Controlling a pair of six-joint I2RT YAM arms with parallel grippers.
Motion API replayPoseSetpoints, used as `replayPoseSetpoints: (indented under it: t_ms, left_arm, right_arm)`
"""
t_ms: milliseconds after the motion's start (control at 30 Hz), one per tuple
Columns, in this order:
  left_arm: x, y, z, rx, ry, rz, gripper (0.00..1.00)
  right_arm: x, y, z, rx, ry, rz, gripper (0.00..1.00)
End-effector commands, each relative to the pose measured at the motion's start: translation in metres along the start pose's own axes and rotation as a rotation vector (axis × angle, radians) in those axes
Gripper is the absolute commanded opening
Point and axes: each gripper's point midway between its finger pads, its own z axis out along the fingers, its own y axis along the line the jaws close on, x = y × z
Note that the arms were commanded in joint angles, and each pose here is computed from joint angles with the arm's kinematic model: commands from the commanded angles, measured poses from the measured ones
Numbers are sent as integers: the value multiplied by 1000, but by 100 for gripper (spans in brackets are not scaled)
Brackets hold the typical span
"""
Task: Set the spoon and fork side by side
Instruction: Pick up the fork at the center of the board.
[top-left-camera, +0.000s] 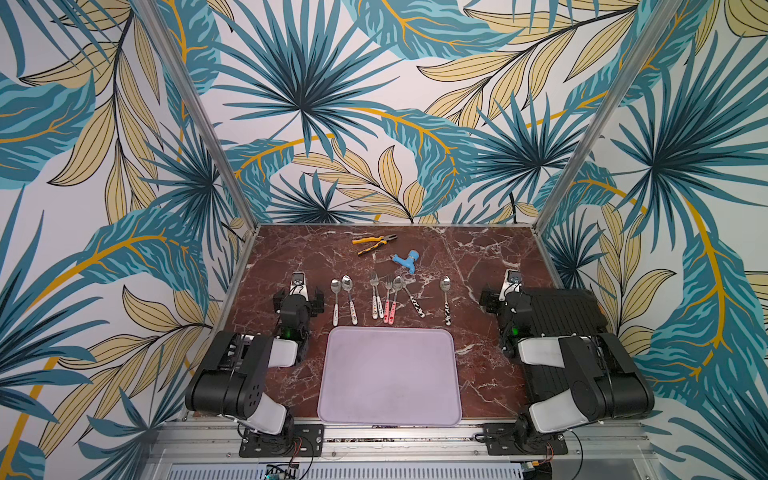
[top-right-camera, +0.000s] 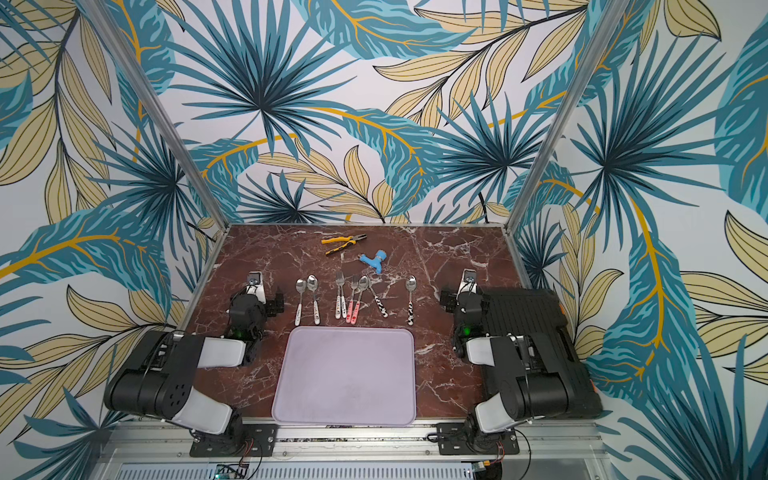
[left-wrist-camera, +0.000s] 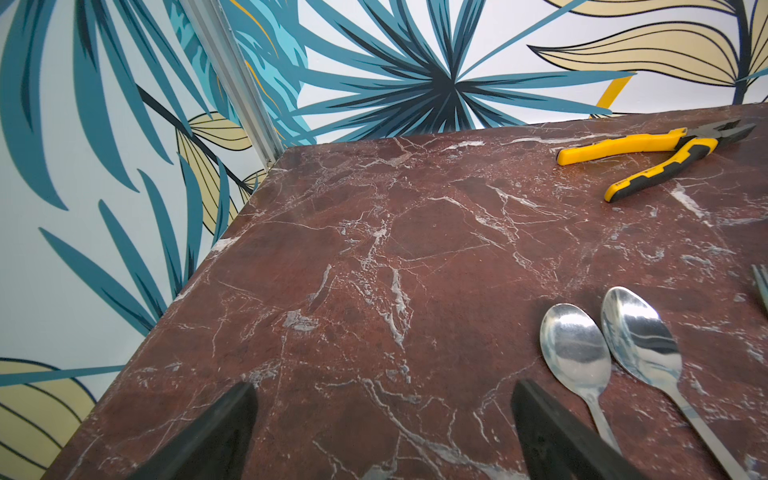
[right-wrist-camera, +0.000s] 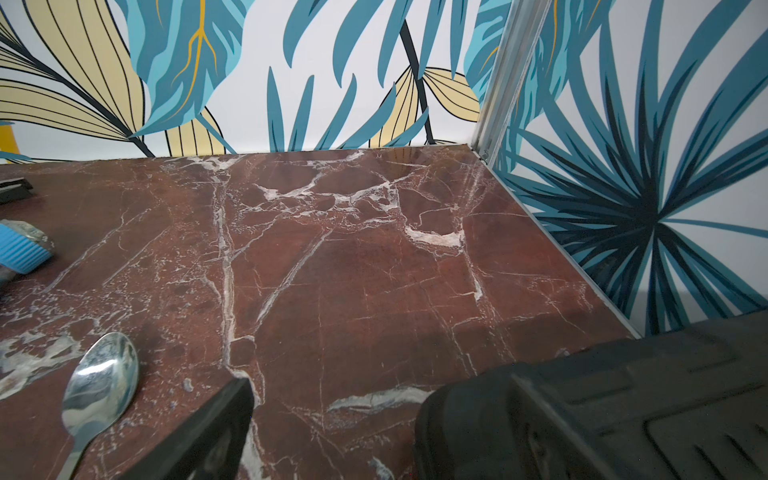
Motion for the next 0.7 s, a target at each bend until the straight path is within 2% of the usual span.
replayPoseSetpoints:
  t_ms: [0,100,233,333,400,467,533,600,667]
  left_arm:
    - [-26,1,-1,5,-45,-19,100]
    - [-35,9,-6,-39,13,-26,100]
    - [-51,14,-17,-51,59,-95,100]
    - [-69,21,-28,-70,68,-260,100]
    - [-76,27,-36,-93,153,-394,100]
    - [-81,32,-41,-131,242,-469,100]
    - [-87,21,-40,-77,301,-494,100]
    - [-97,3,-39,27,326,-541,100]
    - [-101,-13,-40,106,367,-588,100]
  right_arm:
    - [-2,-3,-1,12,-5,2,100]
    - [-12,-6,-5,28,5,8,99]
    - [-35,-8,-16,33,9,-4,99]
    - [-57,-11,-26,35,-11,84,99]
    - [-74,-2,-33,-33,-31,155,99]
    - [-89,6,-39,-91,-43,235,100]
    - [-95,3,-43,-80,-14,355,99]
    - [-90,-23,-49,93,77,532,100]
    - [-97,-18,-51,67,126,500,100]
